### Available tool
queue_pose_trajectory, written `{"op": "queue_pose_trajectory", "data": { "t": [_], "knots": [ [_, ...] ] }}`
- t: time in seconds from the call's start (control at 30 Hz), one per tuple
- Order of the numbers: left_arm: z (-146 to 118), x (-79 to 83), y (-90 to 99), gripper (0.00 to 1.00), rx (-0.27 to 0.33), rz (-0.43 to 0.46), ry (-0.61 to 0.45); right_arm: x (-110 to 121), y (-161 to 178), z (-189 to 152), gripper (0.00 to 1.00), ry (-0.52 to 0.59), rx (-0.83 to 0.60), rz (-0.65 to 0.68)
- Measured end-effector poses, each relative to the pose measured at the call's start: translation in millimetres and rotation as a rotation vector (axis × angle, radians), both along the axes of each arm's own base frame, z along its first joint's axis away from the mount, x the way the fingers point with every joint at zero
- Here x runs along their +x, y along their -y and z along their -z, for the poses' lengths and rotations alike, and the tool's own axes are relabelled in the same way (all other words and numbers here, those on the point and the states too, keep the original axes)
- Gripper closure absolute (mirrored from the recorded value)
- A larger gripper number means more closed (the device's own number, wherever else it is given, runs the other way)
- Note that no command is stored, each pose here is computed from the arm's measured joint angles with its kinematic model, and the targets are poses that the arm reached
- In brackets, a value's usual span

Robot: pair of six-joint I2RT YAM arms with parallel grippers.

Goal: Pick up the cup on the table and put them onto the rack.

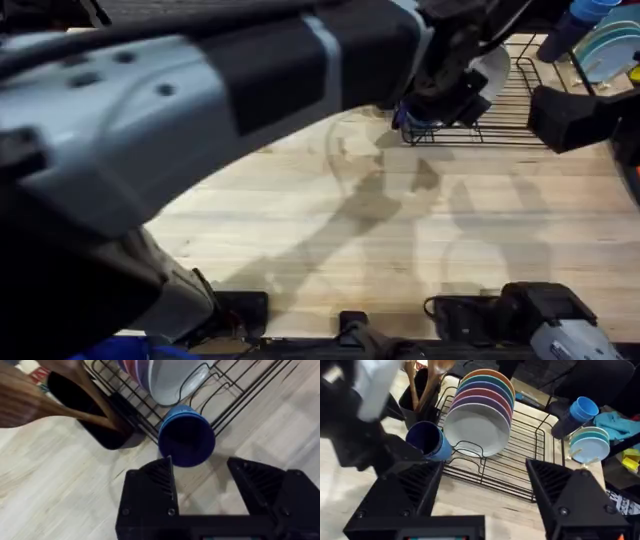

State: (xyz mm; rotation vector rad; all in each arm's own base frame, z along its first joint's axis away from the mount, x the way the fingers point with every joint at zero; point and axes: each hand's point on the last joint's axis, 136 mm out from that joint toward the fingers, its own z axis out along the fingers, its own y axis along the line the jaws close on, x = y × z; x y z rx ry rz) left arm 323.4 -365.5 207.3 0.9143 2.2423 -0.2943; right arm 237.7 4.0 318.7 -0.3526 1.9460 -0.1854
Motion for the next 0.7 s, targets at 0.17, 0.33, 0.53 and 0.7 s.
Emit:
{"op": "queue_pose_trajectory", "data": {
  "t": [0.17, 0.33, 0.53, 0.7],
  "knots": [
    [-15, -1.4, -17.8, 0.237, 0.0, -0.026, 0.0, 0, 0, 0, 0.005, 0.0, 0.0, 0.0],
    [-17, 3.7, -49.7, 0.009, 0.022, -0.105, -0.043, 0, 0, 0, 0.006, 0.0, 0.0, 0.0],
    [-26, 17.5, -97.9, 0.008, 0.028, -0.224, -0.073, 0, 0, 1, 0.005, -0.004, 0.0, 0.0],
    [-53, 24.4, -143.1, 0.008, 0.001, -0.325, -0.044, -4, 0, 9, 0.005, -0.043, 0.001, 0.0]
  ]
}}
